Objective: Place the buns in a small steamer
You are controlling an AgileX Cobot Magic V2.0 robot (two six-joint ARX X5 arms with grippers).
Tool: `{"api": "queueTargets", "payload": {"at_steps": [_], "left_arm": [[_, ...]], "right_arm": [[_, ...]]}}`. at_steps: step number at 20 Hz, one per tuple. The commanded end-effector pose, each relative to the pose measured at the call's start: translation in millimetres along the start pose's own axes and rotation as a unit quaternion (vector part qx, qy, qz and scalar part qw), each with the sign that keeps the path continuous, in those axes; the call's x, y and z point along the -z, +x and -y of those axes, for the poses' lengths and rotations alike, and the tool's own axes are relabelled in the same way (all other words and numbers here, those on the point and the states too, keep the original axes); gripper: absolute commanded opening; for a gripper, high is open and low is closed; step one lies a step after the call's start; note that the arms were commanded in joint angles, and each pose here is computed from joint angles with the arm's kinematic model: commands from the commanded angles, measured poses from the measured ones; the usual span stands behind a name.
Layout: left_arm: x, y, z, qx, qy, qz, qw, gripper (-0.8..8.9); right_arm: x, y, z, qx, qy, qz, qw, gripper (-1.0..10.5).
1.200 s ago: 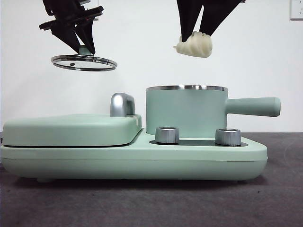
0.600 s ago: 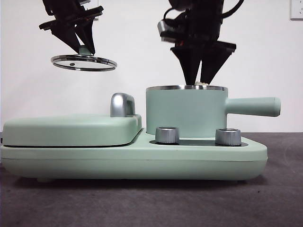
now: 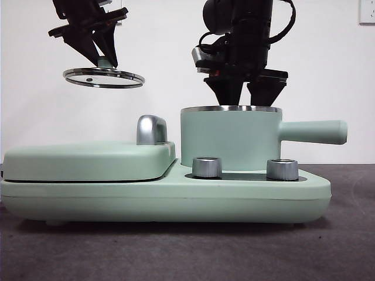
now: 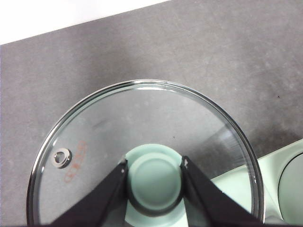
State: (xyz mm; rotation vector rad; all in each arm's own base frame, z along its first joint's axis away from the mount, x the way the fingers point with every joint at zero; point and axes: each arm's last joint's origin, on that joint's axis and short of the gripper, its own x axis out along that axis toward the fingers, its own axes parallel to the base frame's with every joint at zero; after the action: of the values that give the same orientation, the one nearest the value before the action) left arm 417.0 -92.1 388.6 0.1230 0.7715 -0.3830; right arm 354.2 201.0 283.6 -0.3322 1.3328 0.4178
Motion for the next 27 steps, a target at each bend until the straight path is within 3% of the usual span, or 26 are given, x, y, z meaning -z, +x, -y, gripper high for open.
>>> {"api": "queueTargets", "payload": {"at_steps": [1,6,9,18,22,27], "left_arm": [[-8,-5,1,-0.001,0.001,0.024,1.000,0.16],[-8,-5,1,-0.001,0.001,0.024,1.000,0.16],[-8,-5,1,-0.001,0.001,0.023,1.000,0.16],[-8,-5,1,-0.001,0.000,0.023,1.000,0.16],[-7,-5,1,0.000,-0.004,0.021,1.000,0.16],[-7,-5,8,0.028,-0.002,0.017,0.999,0.16]], "right_arm": [[-4,0,-2,0.005,-0.002,0.005,1.000,3.4],[-5,-14,-1,0.017,0.000,0.017,1.000,3.5],[-8,-29,-1,0.016,0.002,0.037,0.999,4.6],[-1,-86,0,0.028,0.023,0.087,0.996,4.6],[31,-125,1,0.023,0.029,0.120,0.992,4.6],[126,-166,-1,0.015,0.052,0.142,0.988,4.6]]}}
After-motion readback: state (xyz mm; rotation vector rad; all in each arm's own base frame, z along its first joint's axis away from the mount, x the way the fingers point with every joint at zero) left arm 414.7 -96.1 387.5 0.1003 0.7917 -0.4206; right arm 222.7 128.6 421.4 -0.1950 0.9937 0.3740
